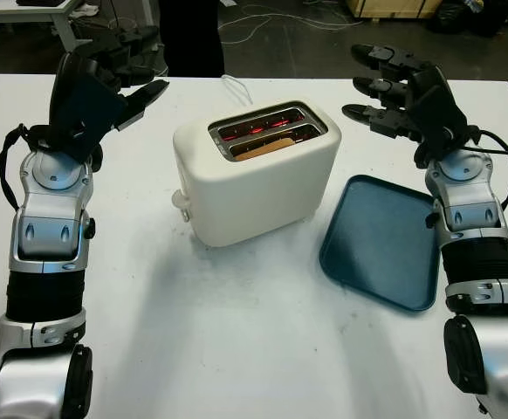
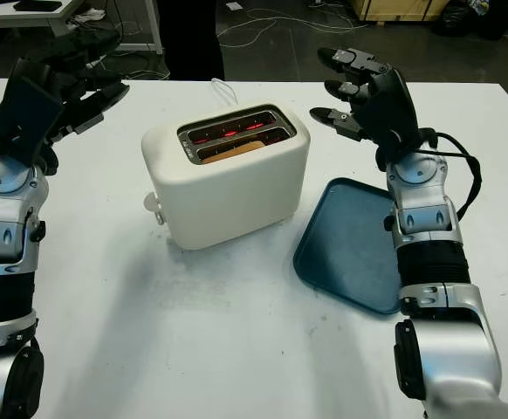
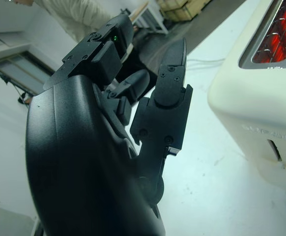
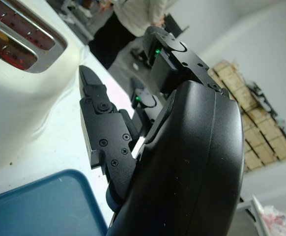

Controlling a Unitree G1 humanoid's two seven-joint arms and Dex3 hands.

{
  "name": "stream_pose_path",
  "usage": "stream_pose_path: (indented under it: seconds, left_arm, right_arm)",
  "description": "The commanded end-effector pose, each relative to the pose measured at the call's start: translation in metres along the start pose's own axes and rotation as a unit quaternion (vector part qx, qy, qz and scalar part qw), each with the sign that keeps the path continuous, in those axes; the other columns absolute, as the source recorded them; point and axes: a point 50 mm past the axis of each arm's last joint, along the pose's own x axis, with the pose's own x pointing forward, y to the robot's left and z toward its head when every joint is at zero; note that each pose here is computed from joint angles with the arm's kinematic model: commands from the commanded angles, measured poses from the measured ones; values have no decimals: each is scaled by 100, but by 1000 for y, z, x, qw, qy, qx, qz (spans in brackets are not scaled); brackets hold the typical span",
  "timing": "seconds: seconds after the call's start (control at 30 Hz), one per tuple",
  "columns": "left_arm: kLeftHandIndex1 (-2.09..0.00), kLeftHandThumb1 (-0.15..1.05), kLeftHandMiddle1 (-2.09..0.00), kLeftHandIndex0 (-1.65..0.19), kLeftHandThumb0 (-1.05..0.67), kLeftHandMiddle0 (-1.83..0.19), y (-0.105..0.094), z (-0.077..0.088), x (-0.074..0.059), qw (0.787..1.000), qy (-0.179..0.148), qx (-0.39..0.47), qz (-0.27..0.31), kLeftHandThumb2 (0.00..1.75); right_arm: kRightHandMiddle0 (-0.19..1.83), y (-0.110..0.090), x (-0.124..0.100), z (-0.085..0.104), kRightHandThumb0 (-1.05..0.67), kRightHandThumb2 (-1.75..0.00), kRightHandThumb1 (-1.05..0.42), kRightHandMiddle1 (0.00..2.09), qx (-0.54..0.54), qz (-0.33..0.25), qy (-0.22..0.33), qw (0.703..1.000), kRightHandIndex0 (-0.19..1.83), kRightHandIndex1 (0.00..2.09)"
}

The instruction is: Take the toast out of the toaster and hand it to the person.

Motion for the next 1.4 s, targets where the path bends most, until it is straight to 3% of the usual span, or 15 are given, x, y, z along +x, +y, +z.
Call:
stream_pose_path:
  seconds: [0.0,0.5,0.87,1.37]
  left_arm:
    - [-6,92,-82,-59,-36,-28,1,3,1,1000,-4,7,-5,4]
    - [-6,92,-82,-58,-37,-27,0,-1,-8,1000,12,1,-3,7]
    - [-5,92,-80,-57,-35,-26,0,-2,-13,1000,20,0,0,8]
    - [-6,92,-79,-59,-35,-30,0,-3,-16,1000,9,3,-4,7]
  right_arm:
    - [59,-3,-2,3,-11,-1,-83,3,-2,-3,-14,1000,63,5]
    - [60,-1,-6,4,-14,0,-82,2,-15,0,-18,1000,65,5]
    - [59,-4,-6,4,-7,0,-85,1,-4,-7,-25,1000,64,3]
    - [57,-4,-7,9,-6,0,-86,0,5,-7,-31,999,62,2]
